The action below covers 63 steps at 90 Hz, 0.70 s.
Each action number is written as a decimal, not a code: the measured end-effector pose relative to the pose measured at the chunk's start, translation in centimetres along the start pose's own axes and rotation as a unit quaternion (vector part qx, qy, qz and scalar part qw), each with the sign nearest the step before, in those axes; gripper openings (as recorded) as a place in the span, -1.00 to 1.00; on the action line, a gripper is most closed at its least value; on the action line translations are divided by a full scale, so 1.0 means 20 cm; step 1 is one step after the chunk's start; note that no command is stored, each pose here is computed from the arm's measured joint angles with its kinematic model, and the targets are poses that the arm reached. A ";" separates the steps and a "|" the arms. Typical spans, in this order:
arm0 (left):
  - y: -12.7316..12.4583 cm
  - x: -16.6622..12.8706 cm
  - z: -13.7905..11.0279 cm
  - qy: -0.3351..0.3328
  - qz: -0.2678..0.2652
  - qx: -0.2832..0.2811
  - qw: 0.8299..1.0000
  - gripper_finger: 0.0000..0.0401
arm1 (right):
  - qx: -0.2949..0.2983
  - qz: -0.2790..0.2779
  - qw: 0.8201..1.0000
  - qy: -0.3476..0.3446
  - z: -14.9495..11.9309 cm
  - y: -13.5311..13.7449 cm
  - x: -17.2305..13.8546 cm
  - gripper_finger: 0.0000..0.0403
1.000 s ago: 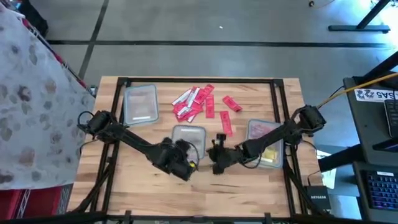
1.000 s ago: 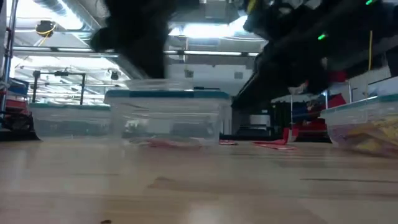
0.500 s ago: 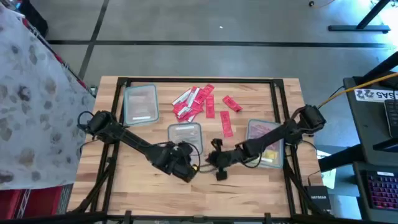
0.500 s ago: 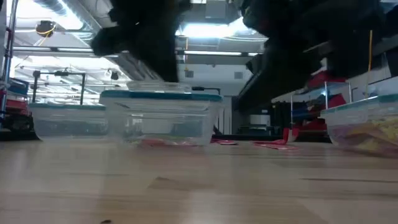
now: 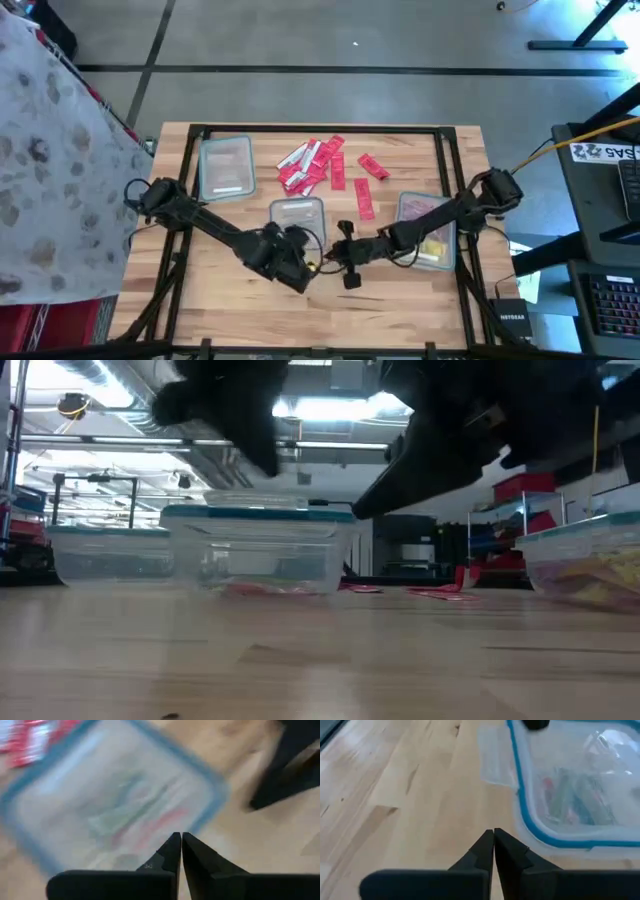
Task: Sort candy
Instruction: Close the square transparent bin
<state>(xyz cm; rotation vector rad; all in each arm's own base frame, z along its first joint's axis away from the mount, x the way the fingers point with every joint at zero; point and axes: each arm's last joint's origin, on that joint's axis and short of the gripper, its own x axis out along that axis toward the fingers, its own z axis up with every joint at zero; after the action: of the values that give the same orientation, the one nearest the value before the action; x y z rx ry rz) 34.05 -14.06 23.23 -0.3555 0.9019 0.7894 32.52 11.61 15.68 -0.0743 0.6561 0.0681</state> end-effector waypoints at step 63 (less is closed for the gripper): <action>-0.07 0.02 -0.01 0.043 -0.100 0.001 0.994 -1.00 | -0.003 -0.215 0.972 0.097 -0.07 -0.15 -0.11 -1.00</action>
<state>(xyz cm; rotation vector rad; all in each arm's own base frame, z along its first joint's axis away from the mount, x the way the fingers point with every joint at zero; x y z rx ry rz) 35.20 -14.95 22.82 -0.4723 0.9310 0.5927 30.17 8.44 16.10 -0.2294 0.8234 -0.3598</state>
